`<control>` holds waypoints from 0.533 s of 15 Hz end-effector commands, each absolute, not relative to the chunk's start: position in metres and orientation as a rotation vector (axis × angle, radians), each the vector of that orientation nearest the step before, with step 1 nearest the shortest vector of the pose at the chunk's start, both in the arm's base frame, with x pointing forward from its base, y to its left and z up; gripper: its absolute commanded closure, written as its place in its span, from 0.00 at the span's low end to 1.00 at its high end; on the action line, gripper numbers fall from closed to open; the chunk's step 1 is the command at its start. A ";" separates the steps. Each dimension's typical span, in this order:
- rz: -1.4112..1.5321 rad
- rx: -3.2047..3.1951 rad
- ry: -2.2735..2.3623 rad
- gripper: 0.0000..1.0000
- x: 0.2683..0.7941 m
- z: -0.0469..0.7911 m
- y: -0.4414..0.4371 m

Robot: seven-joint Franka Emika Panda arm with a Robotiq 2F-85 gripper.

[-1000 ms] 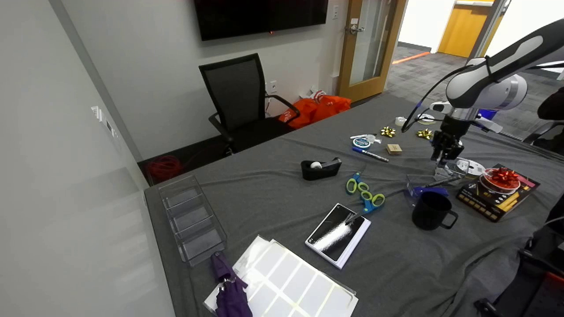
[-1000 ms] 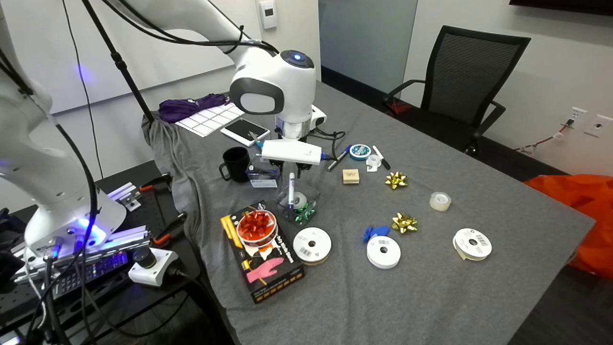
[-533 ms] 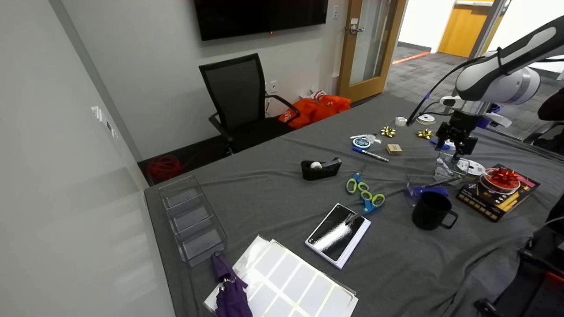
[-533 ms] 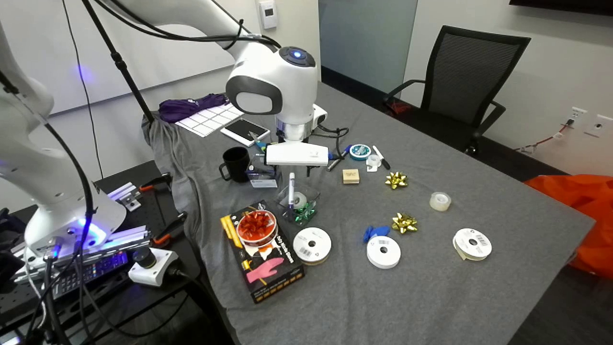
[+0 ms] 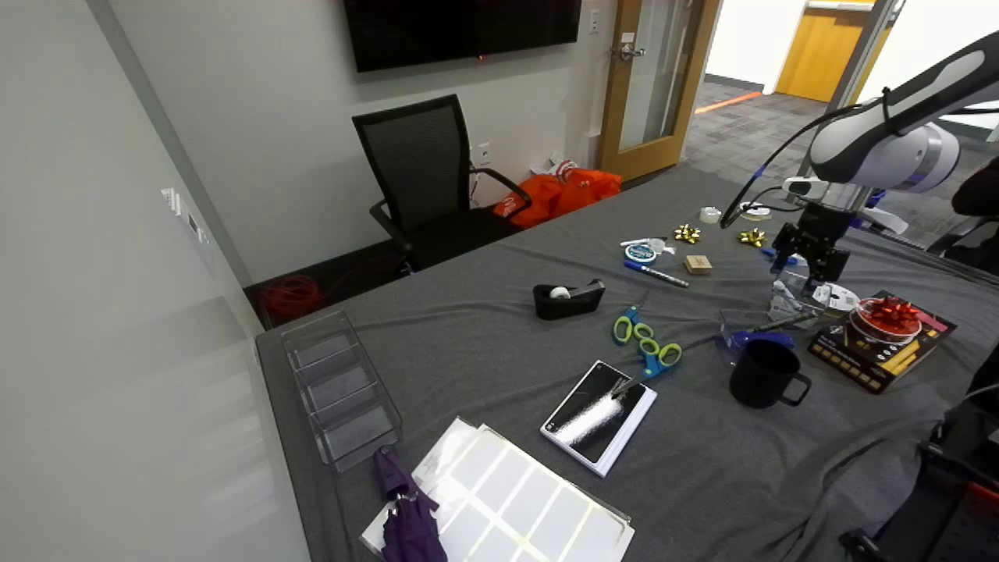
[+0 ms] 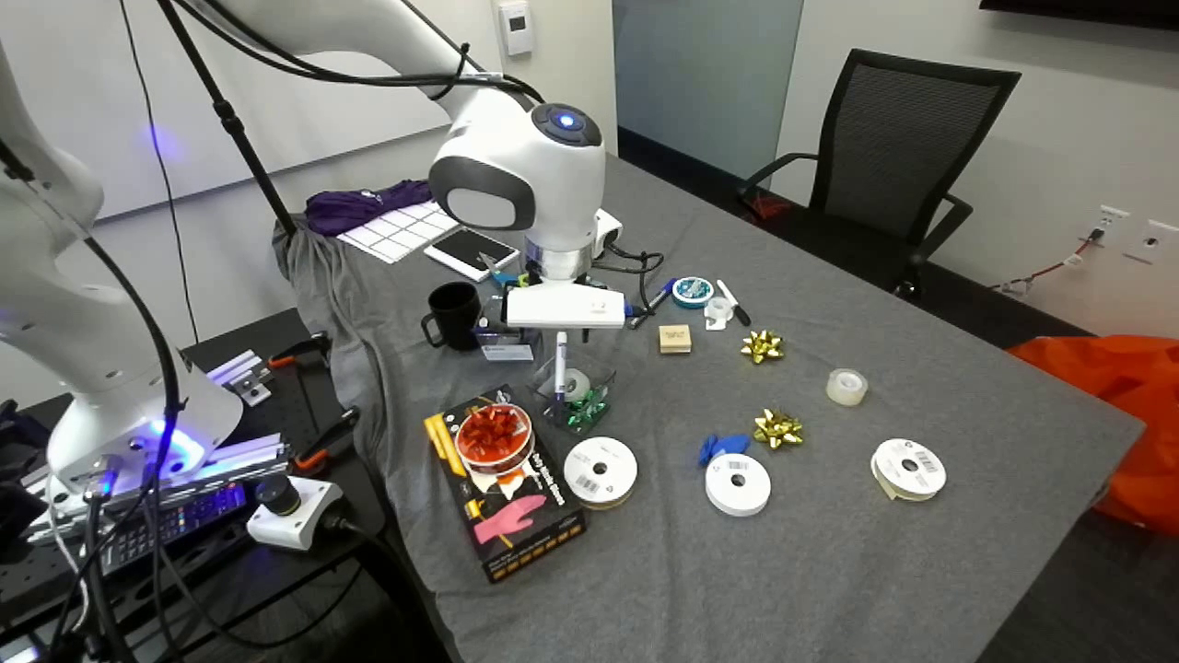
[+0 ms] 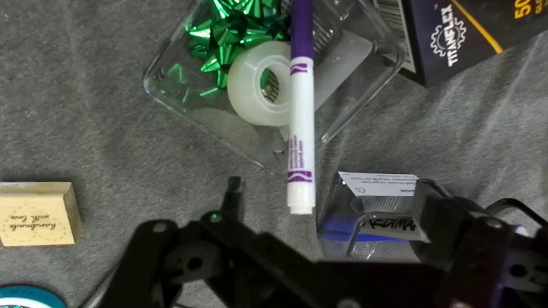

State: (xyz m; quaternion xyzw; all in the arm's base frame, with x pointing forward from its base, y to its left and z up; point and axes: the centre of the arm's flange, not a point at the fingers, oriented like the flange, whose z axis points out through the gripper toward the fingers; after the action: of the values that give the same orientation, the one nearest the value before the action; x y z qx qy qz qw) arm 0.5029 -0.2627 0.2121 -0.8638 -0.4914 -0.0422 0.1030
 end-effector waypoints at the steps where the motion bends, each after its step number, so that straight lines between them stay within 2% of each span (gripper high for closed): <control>1: -0.182 -2.536 -1.450 0.00 0.494 0.203 -0.255; 2: -0.189 -2.539 -1.443 0.01 0.494 0.202 -0.254; 4: -0.213 -2.556 -1.431 0.26 0.493 0.200 -0.252; 5: -0.223 -2.562 -1.428 0.29 0.494 0.200 -0.252; 8: -0.245 -2.589 -1.425 0.50 0.494 0.199 -0.252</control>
State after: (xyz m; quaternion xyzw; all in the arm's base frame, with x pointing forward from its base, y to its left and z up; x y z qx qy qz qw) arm 0.4998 -0.2553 0.2039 -0.8720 -0.4741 -0.0655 0.1027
